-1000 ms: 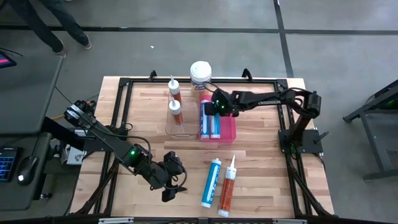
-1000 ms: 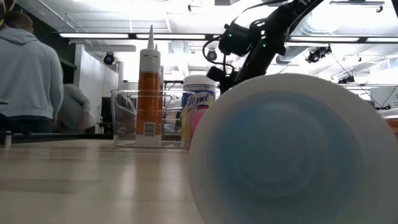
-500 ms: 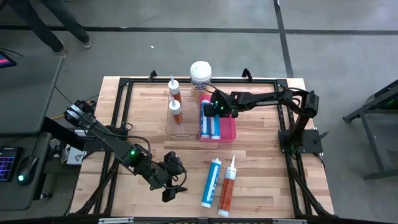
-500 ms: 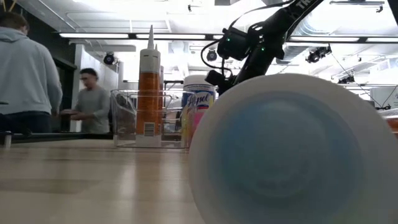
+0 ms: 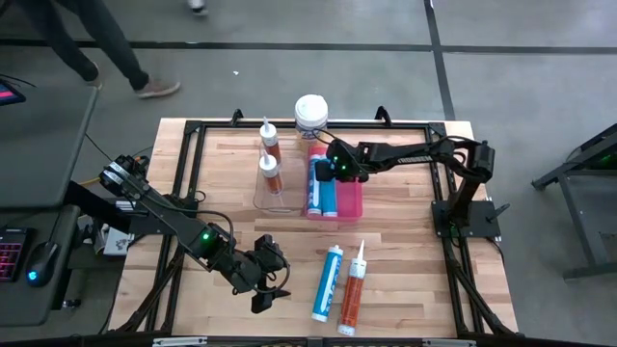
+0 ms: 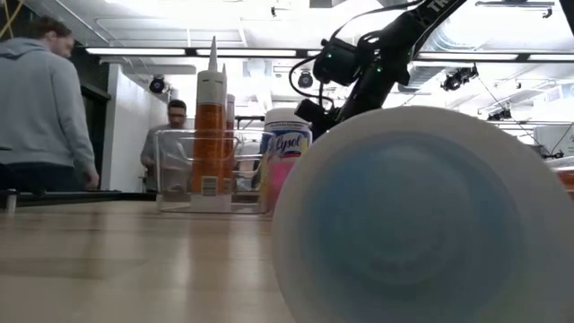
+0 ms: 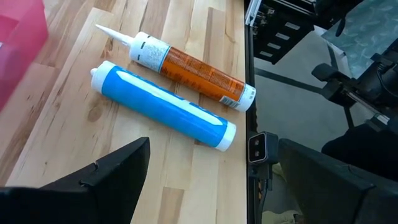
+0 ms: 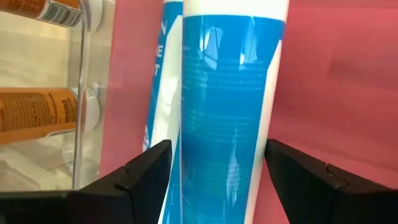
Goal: Pick & place silicon tubes, Sealant and Lysol wipes
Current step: Put the right blue sealant into the pink container, then put the blue sealant into the pink container
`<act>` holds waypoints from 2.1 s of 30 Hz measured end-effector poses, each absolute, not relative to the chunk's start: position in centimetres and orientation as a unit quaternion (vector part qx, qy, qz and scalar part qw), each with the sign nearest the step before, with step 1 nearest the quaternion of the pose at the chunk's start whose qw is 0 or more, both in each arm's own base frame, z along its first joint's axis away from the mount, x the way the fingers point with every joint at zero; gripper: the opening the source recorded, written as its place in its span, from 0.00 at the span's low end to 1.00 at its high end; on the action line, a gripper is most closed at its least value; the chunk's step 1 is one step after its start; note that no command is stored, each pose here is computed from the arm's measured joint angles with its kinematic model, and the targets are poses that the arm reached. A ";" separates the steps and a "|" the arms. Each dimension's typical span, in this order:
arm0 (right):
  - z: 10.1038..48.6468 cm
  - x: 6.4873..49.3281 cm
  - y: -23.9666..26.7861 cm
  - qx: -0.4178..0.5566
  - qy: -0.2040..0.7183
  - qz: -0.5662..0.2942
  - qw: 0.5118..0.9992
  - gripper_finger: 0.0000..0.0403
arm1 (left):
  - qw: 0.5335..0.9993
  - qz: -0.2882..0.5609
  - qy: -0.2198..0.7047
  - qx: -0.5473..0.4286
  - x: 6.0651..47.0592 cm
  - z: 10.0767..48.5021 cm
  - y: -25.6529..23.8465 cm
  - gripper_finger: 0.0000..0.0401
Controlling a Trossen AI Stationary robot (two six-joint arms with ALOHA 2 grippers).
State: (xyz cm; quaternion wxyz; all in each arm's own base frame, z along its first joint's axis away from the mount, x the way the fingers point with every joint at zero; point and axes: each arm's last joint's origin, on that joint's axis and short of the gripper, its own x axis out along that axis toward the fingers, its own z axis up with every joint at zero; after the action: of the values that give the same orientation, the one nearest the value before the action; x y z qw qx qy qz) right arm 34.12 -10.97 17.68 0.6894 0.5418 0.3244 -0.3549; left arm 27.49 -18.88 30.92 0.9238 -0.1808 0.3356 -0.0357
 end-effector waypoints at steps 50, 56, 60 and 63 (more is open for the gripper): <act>28.2 27.9 10.3 0.306 0.401 -0.028 0.863 0.63 | 0.924 -0.036 0.335 -0.181 27.5 30.9 -18.9 0.86; 28.2 26.7 12.8 0.373 0.405 -0.046 0.834 0.64 | 0.924 -0.036 0.335 -0.181 27.5 30.9 -18.9 0.86; 28.1 26.1 14.2 0.418 0.367 -0.108 0.824 0.63 | 0.924 -0.036 0.335 -0.181 27.5 30.9 -18.9 0.86; 27.5 25.9 15.3 0.439 0.345 -0.146 0.816 0.64 | 0.924 -0.036 0.335 -0.181 27.5 30.9 -18.9 0.86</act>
State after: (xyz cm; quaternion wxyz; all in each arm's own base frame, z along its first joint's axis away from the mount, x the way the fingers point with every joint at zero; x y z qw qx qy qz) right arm 25.94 15.28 27.47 0.8165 0.4395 0.3449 -0.1459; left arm 27.50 -18.89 30.92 0.9239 -0.1808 0.3354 -0.0359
